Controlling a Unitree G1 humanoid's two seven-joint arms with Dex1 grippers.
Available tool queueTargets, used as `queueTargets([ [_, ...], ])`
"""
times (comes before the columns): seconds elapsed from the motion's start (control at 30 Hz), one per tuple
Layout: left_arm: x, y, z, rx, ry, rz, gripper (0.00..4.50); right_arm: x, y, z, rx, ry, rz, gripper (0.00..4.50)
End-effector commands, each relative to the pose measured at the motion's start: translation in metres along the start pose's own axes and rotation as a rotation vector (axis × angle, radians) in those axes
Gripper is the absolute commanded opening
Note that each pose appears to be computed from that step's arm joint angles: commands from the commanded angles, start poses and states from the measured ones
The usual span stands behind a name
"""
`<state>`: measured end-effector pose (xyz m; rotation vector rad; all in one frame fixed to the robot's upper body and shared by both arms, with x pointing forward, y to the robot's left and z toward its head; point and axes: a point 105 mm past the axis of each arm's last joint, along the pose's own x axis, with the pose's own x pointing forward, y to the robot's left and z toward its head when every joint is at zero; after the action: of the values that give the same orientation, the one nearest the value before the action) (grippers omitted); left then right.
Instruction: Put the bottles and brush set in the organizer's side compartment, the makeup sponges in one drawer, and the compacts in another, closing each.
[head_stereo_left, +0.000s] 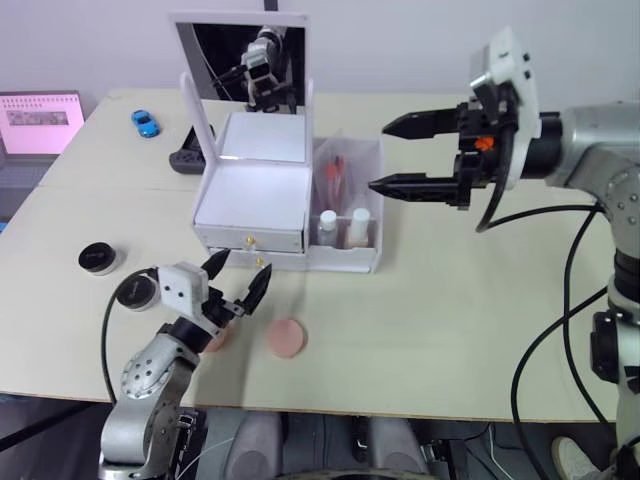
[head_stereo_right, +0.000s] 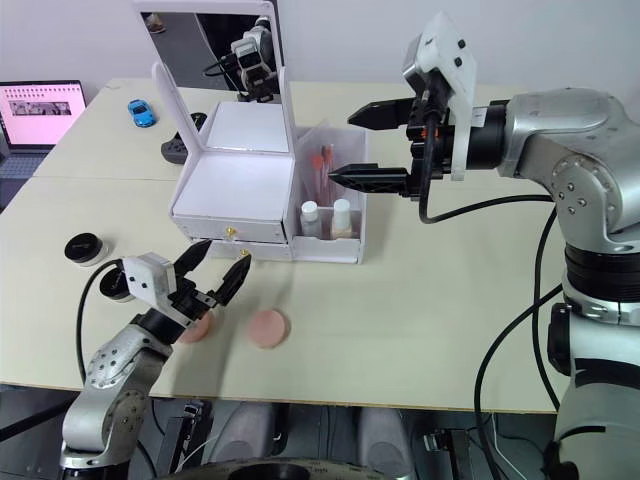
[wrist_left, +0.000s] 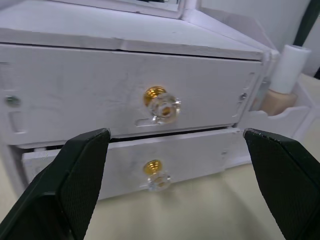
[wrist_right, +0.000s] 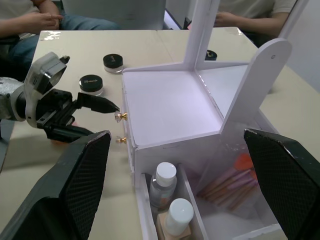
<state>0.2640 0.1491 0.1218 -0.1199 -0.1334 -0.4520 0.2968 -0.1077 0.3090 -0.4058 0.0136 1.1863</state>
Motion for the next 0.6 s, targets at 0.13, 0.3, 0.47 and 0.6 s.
queueTargets([
  [0.13, 0.011, -0.006, 0.014, -0.011, -0.091, 0.005, 4.48, -0.001, 0.000, 0.006, -0.051, -0.022, -0.033, 4.47],
  [0.3, 0.013, -0.007, 0.013, -0.027, -0.098, 0.016, 4.48, -0.002, -0.003, 0.006, -0.055, -0.022, -0.043, 4.47],
  [0.47, 0.012, -0.005, 0.013, -0.029, -0.106, 0.025, 3.73, -0.003, -0.008, 0.006, -0.056, -0.024, -0.051, 4.50],
  [0.6, 0.012, -0.004, 0.014, -0.031, -0.117, 0.028, 1.55, -0.001, -0.012, 0.006, -0.054, -0.028, -0.052, 4.50],
])
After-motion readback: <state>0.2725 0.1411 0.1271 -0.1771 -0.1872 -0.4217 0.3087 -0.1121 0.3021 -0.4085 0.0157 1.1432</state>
